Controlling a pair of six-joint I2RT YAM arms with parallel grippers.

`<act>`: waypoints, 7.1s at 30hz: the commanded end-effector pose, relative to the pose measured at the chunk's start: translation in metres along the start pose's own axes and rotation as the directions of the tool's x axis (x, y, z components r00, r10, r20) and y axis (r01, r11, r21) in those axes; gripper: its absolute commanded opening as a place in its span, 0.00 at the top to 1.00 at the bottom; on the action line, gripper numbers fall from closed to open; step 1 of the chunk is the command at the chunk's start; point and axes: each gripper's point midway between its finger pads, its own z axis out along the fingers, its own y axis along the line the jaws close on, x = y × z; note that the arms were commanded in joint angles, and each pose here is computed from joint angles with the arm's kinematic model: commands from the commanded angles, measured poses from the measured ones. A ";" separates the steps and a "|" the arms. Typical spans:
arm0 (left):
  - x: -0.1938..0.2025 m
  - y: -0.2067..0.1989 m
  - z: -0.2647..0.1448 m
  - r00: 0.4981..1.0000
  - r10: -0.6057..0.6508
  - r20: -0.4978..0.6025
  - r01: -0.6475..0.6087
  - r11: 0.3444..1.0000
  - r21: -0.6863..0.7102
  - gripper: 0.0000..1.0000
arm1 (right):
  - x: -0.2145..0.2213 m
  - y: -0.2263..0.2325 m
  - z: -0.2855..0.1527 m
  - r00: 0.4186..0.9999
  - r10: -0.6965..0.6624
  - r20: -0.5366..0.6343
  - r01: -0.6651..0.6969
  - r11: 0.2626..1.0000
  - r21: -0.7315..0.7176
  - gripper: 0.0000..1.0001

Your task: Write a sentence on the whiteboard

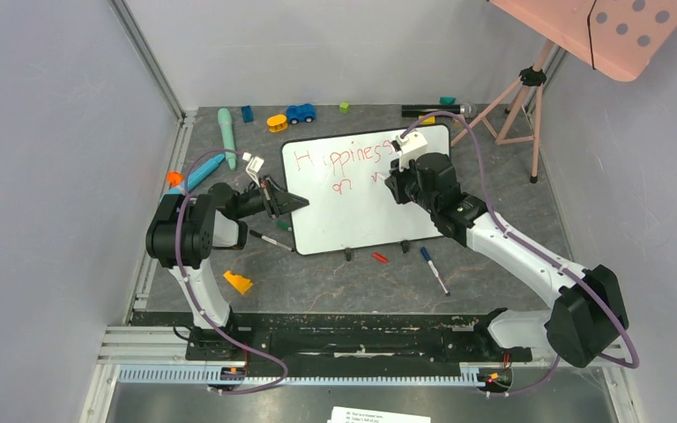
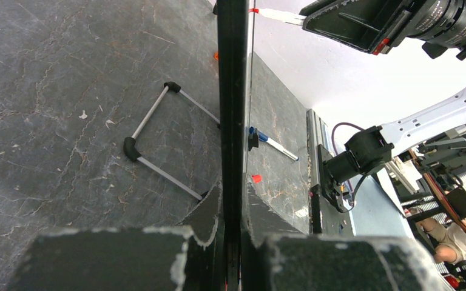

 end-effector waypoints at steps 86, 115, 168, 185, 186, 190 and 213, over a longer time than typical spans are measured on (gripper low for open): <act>-0.010 -0.002 -0.001 0.989 0.147 0.018 -0.148 0.989 0.016 0.98 | -0.017 -0.006 -0.006 0.999 -0.005 0.046 0.006 1.000 -0.004 1.00; -0.010 -0.002 -0.001 0.989 0.150 0.019 -0.150 0.989 0.016 0.98 | -0.007 -0.019 -0.010 1.000 -0.026 -0.005 0.027 0.998 0.065 1.00; -0.010 -0.002 -0.001 0.989 0.149 0.019 -0.150 0.989 0.017 0.98 | -0.011 -0.019 -0.013 0.999 0.002 0.038 -0.003 0.999 0.046 1.00; -0.010 -0.002 -0.001 0.989 0.148 0.019 -0.149 0.989 0.016 0.98 | 0.009 -0.020 -0.012 1.000 0.010 0.001 -0.010 0.999 0.048 1.00; -0.010 -0.002 -0.001 0.989 0.149 0.019 -0.150 0.989 0.017 0.98 | 0.013 -0.018 -0.014 1.000 0.011 -0.003 -0.011 0.999 0.042 1.00; -0.011 -0.002 -0.001 0.989 0.149 0.019 -0.149 0.989 0.016 0.98 | 0.024 -0.019 -0.017 1.000 0.016 -0.018 -0.016 0.999 0.039 1.00; -0.011 -0.002 -0.001 0.989 0.150 0.019 -0.150 0.989 0.017 0.98 | -0.005 -0.039 -0.013 1.000 0.017 0.019 -0.020 0.990 0.143 1.00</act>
